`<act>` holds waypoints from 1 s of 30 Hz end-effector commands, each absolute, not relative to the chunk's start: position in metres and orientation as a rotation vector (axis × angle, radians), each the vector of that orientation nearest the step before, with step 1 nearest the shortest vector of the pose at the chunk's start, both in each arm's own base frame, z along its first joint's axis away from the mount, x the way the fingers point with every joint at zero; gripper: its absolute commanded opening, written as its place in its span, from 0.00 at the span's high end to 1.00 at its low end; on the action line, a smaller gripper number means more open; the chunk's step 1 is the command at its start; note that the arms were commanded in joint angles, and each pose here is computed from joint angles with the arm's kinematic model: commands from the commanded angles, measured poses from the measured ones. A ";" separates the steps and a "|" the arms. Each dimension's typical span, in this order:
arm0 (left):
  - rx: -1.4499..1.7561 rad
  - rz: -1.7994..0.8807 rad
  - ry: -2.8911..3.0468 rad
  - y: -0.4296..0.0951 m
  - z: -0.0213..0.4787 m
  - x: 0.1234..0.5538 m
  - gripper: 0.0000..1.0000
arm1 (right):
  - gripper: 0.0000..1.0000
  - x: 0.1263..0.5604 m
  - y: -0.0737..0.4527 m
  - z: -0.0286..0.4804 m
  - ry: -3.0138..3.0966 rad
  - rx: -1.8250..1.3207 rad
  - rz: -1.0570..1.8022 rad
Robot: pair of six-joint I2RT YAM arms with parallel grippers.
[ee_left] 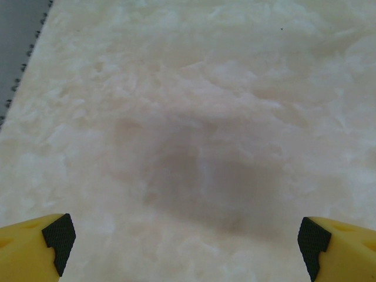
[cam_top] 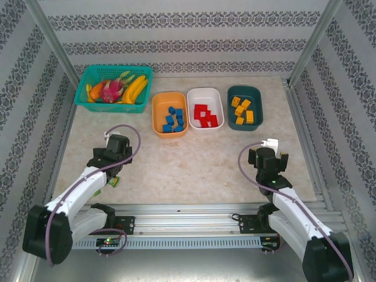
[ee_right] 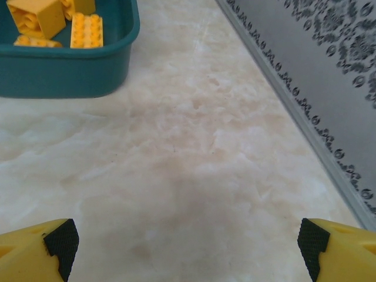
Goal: Sort the legos into containers by color
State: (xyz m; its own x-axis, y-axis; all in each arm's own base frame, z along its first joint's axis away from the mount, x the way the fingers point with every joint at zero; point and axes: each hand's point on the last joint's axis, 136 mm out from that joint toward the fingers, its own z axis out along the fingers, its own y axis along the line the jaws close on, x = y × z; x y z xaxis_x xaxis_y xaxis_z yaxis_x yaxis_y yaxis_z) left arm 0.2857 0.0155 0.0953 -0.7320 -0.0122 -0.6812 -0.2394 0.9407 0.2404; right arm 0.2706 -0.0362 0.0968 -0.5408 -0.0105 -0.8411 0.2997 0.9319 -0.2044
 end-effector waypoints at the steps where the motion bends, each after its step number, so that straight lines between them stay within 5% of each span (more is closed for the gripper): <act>1: -0.155 0.315 2.244 0.009 0.099 0.328 0.00 | 0.02 0.300 -0.029 0.118 1.998 0.192 -0.297; 13: -0.133 0.143 2.117 0.018 0.090 0.405 0.00 | 0.02 0.359 -0.048 0.126 1.860 0.241 -0.130; 30: -0.104 0.063 1.958 0.020 0.084 0.395 0.00 | 0.02 0.376 -0.025 0.118 1.819 0.178 -0.014</act>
